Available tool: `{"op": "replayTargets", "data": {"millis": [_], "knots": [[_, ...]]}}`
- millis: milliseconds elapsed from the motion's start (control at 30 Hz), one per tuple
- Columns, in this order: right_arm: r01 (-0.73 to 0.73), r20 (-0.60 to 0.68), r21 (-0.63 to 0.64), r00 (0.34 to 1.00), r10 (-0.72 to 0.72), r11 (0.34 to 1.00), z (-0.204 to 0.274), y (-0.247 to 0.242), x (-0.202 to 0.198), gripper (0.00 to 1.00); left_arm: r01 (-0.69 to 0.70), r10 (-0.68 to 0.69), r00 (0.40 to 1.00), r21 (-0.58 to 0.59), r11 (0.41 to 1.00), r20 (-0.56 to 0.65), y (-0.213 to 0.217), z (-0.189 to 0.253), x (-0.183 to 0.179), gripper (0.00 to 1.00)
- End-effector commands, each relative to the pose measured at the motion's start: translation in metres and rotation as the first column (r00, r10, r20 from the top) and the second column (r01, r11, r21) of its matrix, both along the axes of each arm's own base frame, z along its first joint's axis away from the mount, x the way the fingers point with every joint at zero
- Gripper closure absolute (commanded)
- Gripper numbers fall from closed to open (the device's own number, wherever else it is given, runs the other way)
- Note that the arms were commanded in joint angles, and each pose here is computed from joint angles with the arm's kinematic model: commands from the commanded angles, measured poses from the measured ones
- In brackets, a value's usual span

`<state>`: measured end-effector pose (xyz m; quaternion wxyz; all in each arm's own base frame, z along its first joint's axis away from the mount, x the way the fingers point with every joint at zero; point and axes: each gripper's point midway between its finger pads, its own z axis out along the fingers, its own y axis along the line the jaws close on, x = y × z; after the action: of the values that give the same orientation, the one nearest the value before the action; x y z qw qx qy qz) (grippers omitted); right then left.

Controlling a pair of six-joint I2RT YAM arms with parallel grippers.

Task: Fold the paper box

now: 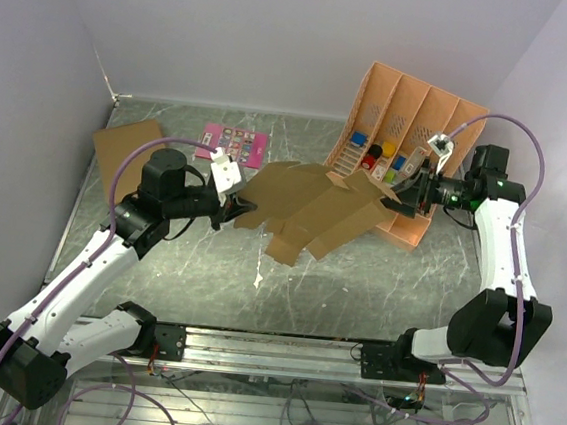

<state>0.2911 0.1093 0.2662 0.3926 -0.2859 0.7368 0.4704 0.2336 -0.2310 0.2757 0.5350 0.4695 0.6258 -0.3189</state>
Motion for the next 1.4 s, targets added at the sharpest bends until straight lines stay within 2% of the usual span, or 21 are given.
{"op": "replayTargets", "data": {"millis": [0, 633, 1267, 1367], "knots": [[0.030, 0.039, -0.014, 0.999, -0.029, 0.999, 0.016, -0.003, 0.001, 0.43, -0.015, 0.015, 0.999, 0.009, 1.000, 0.037, 0.004, 0.006, 0.005, 0.93], [-0.017, 0.000, -0.018, 1.000, 0.017, 1.000, -0.002, 0.000, -0.013, 0.44, -0.012, 0.013, 0.999, -0.004, 1.000, 0.052, 0.003, 0.014, 0.005, 0.93], [-0.033, -0.003, 0.009, 0.999, 0.033, 0.999, -0.016, 0.008, 0.004, 0.62, 0.028, -0.026, 0.998, -0.037, 0.999, 0.051, -0.004, 0.019, 0.002, 0.93], [-0.036, -0.005, 0.013, 0.999, 0.036, 0.999, -0.016, 0.008, 0.006, 0.62, 0.034, -0.032, 0.998, -0.040, 0.999, 0.048, -0.004, 0.019, 0.002, 0.93]]}}
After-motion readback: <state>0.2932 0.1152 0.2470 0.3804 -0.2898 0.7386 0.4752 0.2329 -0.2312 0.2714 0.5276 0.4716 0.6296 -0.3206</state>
